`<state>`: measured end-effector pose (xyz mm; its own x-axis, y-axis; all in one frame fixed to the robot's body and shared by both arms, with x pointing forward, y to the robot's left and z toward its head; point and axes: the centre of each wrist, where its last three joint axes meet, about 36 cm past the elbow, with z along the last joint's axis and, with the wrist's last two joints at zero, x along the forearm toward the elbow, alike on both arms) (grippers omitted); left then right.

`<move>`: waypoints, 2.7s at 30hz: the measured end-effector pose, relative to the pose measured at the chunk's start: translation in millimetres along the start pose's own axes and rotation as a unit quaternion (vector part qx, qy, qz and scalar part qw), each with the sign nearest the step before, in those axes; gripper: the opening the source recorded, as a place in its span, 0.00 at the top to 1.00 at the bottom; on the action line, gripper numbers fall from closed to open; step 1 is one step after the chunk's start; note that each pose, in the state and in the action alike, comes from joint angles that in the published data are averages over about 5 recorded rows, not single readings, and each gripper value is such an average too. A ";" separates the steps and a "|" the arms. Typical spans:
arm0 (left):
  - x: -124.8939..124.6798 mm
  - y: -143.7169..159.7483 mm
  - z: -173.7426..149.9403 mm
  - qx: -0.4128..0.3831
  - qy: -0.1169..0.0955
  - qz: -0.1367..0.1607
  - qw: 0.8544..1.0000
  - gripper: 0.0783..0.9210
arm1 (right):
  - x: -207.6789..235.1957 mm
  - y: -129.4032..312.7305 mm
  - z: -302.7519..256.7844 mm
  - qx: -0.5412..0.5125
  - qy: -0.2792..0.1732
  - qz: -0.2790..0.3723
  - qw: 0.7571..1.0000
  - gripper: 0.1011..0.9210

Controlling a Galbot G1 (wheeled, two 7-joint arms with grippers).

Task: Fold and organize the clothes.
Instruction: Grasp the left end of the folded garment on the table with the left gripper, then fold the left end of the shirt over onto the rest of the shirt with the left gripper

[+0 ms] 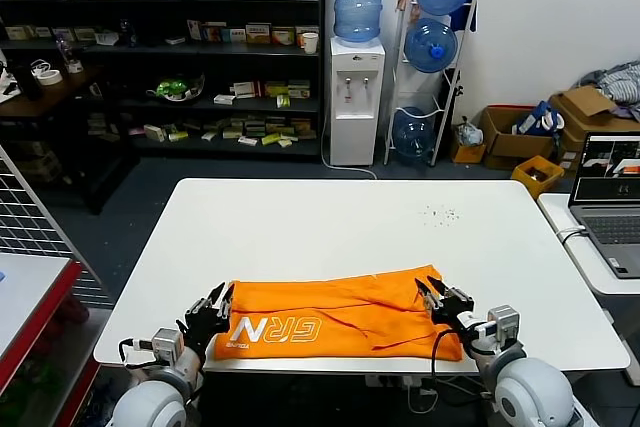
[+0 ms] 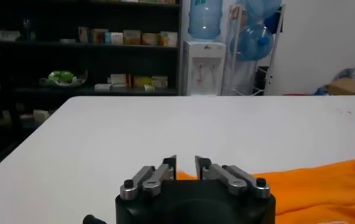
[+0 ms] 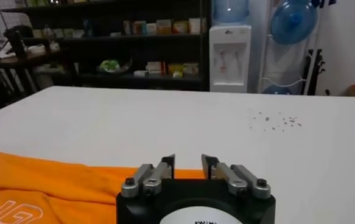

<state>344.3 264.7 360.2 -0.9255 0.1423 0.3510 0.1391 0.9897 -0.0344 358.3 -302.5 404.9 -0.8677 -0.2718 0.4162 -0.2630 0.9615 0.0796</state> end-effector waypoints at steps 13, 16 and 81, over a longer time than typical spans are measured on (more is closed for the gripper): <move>-3.8 -2.1 25.2 0.021 0.003 -0.006 1.000 0.23 | 12.7 -1.3 15.5 -0.009 0.000 0.012 1.000 0.14; -8.0 -4.0 32.2 0.029 0.005 -0.008 1.000 0.16 | 13.7 -0.6 16.7 -0.012 -0.001 0.014 1.000 0.12; 27.9 120.2 -29.2 -0.080 0.015 -0.108 0.991 0.95 | -6.7 21.2 20.4 -0.032 -0.024 0.005 0.999 0.12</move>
<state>345.4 387.1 393.1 -0.9292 -0.0751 0.3618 -0.0041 0.9812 0.1930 350.0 -281.1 385.4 -0.8898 -0.2627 0.3731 -0.2283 0.9643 0.1345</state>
